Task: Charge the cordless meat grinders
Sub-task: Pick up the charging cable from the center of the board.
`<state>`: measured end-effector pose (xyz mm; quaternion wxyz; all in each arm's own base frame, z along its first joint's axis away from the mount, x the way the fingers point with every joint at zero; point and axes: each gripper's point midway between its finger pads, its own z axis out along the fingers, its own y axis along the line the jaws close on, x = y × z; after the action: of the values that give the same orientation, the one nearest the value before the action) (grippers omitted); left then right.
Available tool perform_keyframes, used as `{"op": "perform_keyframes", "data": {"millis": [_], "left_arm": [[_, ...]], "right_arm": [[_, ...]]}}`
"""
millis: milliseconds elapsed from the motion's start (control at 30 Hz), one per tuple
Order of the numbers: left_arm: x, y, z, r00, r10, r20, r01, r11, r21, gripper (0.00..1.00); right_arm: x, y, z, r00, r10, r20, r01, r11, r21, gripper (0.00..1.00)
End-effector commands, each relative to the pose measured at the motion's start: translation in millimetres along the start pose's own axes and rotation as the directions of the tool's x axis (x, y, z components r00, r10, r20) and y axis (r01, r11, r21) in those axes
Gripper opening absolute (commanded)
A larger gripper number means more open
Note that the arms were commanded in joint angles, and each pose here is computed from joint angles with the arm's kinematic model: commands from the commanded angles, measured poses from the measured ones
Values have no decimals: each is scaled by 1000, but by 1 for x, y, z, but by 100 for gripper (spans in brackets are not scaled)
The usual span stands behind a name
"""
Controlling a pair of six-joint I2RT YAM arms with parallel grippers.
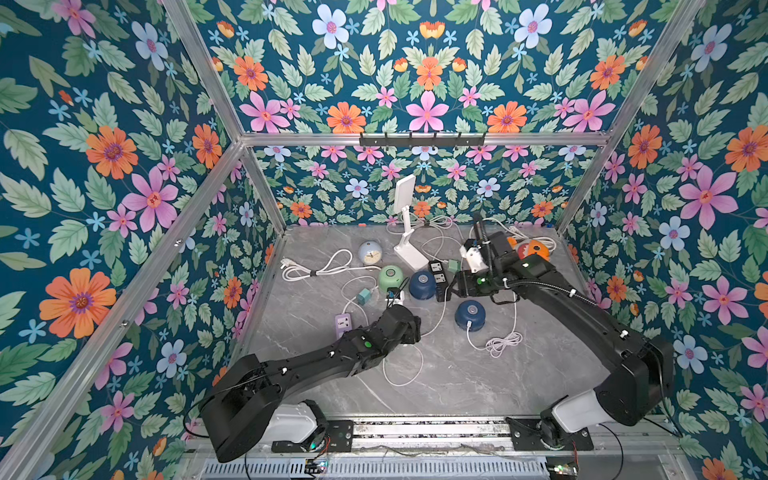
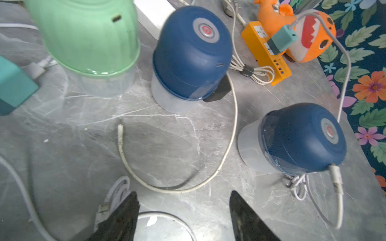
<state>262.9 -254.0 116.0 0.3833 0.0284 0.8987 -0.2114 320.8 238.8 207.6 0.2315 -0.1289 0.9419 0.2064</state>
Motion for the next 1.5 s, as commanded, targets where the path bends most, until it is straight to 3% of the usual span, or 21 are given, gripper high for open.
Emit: {"op": "perform_keyframes", "data": {"millis": [0, 267, 467, 600, 900, 1167, 1467], "left_arm": [[-9, 22, -6, 999, -38, 34, 39, 998, -45, 73], [2, 73, -28, 994, -93, 50, 99, 984, -146, 75], [15, 92, -32, 992, -121, 47, 127, 978, -167, 69], [3, 85, -22, 996, -85, 3, 84, 985, -150, 58], [-3, 67, 35, 982, 44, -185, -79, 979, -187, 43], [0, 67, 76, 968, 78, -239, -135, 963, -233, 39], [14, 66, 97, 951, 111, -287, -192, 943, -272, 31]], "right_arm": [[1, -2, 14, 1000, -26, -5, 27, 992, 120, 62], [29, 32, 54, 992, -83, -99, 95, 988, 124, 59], [51, 58, 88, 987, -82, -141, 97, 990, 99, 52], [54, 52, 98, 989, -44, -143, 67, 985, 160, 47], [48, 28, 38, 999, -41, 18, 36, 973, 229, 45], [74, 3, -11, 996, -25, 90, 4, 973, 233, 46], [84, -6, -31, 991, -22, 133, -9, 975, 223, 46]]}}
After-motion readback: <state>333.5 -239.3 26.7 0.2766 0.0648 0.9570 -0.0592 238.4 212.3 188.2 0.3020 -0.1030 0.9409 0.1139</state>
